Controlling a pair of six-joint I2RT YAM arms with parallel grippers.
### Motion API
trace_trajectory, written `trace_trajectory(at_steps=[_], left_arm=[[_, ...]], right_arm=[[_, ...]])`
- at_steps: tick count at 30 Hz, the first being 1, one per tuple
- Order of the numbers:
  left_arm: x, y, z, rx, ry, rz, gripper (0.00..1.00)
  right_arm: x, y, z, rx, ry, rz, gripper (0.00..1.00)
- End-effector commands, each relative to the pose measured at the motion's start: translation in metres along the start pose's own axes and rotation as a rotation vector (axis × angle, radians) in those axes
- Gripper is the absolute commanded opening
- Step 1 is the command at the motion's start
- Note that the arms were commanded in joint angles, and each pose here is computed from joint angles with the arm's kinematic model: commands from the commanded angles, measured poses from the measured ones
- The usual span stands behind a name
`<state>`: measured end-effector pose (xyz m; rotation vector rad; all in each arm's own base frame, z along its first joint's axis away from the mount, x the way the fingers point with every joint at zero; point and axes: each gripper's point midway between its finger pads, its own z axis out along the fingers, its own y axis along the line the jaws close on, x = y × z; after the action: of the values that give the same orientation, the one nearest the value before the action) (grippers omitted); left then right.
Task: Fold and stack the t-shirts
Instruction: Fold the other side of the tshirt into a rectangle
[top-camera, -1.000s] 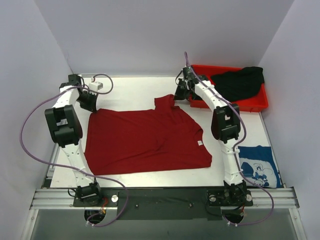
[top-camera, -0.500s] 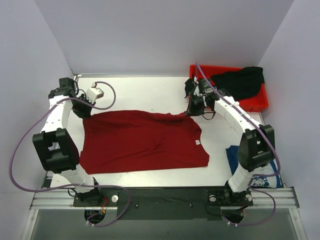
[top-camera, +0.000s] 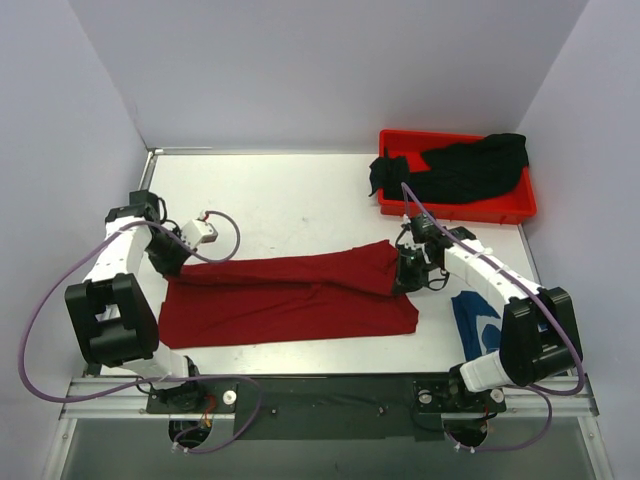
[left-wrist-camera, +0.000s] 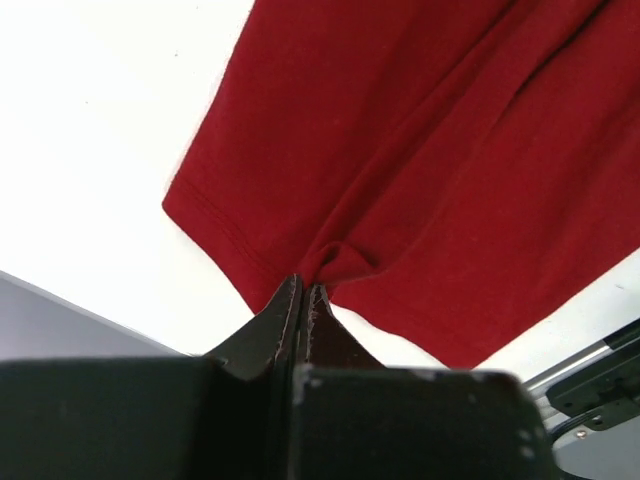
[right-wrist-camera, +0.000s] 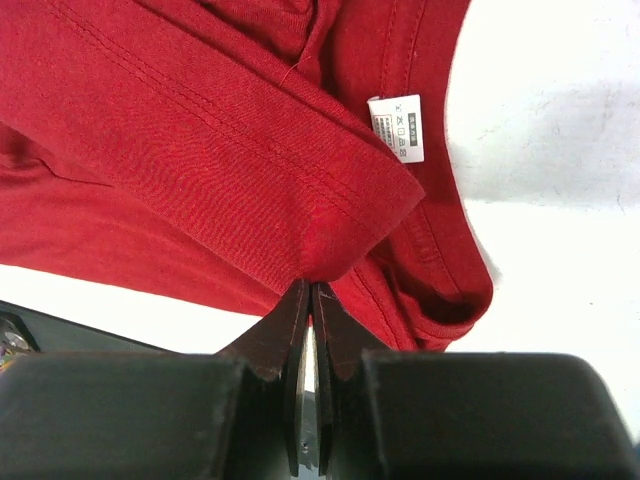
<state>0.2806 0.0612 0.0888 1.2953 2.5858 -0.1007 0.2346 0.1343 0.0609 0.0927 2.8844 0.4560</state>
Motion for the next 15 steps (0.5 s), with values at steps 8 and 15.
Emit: trace_trajectory(at_steps=[8, 15], left_arm=[[0.027, -0.021, 0.006, 0.086, 0.079, 0.285, 0.16], [0.033, -0.06, -0.031, 0.294, 0.088, 0.45, 0.81]], right_arm=[[0.017, 0.002, 0.007, -0.01, 0.051, 0.006, 0.0], [0.017, -0.002, 0.013, 0.013, 0.07, -0.012, 0.0]])
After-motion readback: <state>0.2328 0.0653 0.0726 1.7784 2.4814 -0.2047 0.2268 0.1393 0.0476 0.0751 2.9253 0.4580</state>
